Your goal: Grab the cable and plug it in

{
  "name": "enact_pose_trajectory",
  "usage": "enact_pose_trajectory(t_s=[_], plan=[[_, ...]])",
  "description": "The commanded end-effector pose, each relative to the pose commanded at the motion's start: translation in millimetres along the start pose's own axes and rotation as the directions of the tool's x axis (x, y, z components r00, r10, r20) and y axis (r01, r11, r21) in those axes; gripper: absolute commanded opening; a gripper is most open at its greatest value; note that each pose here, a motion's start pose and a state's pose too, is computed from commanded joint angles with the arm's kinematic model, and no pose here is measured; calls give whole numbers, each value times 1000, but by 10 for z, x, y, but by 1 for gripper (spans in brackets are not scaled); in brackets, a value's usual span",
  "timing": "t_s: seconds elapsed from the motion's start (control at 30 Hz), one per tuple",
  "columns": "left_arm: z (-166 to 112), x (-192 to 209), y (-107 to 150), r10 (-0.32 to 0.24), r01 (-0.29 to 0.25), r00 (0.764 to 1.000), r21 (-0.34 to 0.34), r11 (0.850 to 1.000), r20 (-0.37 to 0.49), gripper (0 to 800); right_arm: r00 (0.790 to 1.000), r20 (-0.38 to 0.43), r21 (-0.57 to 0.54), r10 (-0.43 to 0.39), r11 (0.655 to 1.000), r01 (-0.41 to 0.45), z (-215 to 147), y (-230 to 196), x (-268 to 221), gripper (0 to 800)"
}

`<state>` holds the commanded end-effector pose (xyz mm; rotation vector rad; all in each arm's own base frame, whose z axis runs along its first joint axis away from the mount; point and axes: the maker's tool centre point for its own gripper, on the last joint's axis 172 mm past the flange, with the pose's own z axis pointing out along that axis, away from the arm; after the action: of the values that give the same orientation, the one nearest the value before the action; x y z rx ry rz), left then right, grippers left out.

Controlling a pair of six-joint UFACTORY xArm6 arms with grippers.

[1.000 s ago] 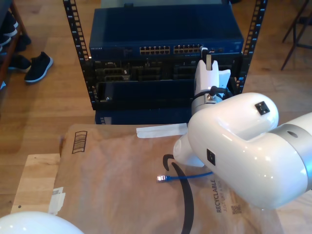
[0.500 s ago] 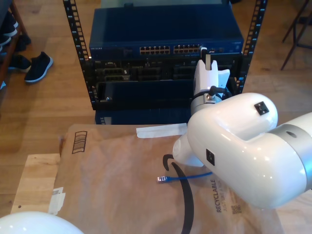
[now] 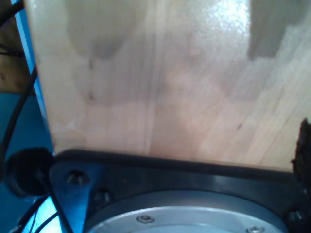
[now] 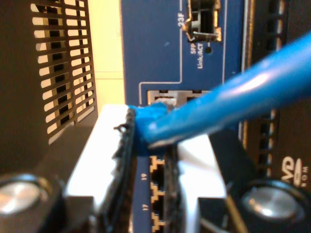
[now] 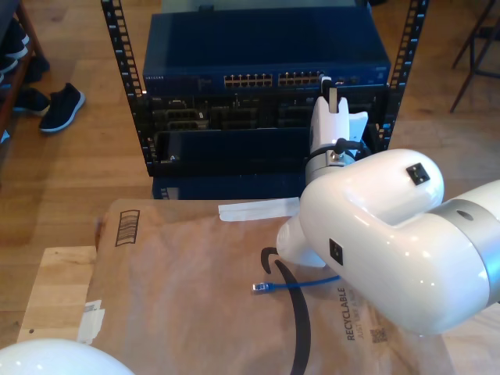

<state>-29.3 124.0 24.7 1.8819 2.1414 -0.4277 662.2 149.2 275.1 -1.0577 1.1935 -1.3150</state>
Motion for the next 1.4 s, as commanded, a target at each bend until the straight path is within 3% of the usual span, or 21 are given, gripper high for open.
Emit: enact_pose_trajectory(t_s=[1.4], plan=[[0, 0, 0, 0, 0, 1000, 0, 1000, 0, 800, 1000, 12, -14, -1, 1000, 1, 165, 89, 7, 0]])
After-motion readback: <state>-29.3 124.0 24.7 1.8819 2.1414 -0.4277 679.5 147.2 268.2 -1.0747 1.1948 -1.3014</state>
